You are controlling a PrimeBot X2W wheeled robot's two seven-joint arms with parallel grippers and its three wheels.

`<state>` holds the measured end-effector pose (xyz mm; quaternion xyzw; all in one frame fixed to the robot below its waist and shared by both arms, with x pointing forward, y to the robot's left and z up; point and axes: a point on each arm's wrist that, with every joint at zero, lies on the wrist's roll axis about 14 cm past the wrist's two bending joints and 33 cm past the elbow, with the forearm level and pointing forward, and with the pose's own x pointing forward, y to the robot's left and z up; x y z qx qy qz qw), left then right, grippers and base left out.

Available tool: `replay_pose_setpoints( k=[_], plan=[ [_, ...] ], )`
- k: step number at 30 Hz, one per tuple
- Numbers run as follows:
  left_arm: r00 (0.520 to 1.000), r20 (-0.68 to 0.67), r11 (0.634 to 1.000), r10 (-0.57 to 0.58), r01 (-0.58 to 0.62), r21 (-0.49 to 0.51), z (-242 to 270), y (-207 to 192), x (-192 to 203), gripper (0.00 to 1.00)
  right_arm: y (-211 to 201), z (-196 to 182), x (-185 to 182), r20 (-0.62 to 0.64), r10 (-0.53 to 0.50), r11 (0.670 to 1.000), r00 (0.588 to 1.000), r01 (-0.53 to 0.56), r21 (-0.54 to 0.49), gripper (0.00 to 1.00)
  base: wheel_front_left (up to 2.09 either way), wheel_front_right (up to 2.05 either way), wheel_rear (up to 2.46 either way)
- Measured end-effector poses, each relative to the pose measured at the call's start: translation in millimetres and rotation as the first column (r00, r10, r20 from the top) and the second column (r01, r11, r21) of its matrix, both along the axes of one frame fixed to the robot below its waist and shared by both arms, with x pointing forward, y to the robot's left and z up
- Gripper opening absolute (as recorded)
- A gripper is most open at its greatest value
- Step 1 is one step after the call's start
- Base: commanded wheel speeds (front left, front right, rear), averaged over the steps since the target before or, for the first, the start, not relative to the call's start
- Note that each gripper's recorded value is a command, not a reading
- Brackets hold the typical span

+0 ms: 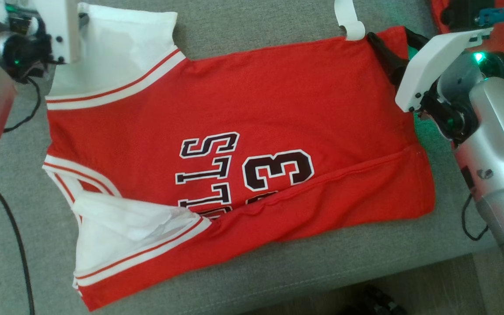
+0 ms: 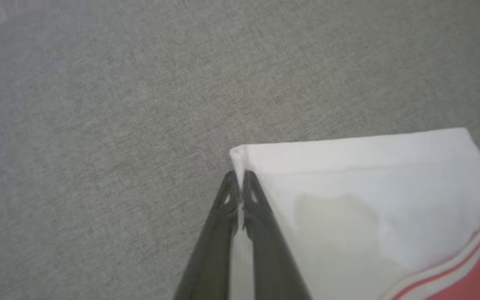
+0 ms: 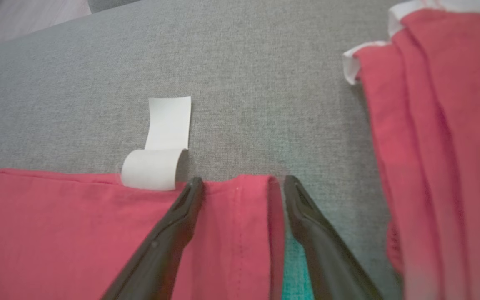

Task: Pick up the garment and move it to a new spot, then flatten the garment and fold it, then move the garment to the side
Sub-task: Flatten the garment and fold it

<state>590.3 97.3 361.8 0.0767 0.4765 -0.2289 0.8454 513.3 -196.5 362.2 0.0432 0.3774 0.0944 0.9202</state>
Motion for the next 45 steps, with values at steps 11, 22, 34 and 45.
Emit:
replay_pose_setpoints(
  k=[11,22,34,45],
  plan=[
    [0.992,0.13,1.0,-0.001,0.0,0.006,18.7,10.9,7.8,0.0,-5.7,11.1,6.4,0.105,-0.046,0.999,0.993,0.043,0.03,0.0,0.0,0.0,0.0],
    [0.981,0.195,1.0,0.009,-0.007,-0.012,49.6,17.8,-7.3,0.0,-3.2,44.3,11.4,0.256,-0.078,0.996,0.964,0.064,0.063,0.0,0.0,0.0,0.0],
    [0.971,0.237,0.999,-0.003,0.014,-0.045,88.2,26.6,-47.4,0.0,-9.6,57.1,-12.3,0.273,-0.089,0.995,0.958,0.072,0.069,0.0,0.0,0.0,0.0],
    [0.988,0.13,0.997,-0.079,0.078,0.012,105.4,48.5,-116.2,0.0,6.9,63.2,-41.3,0.251,0.002,1.0,0.968,-0.009,0.027,0.0,0.0,0.0,0.0]
  ],
)
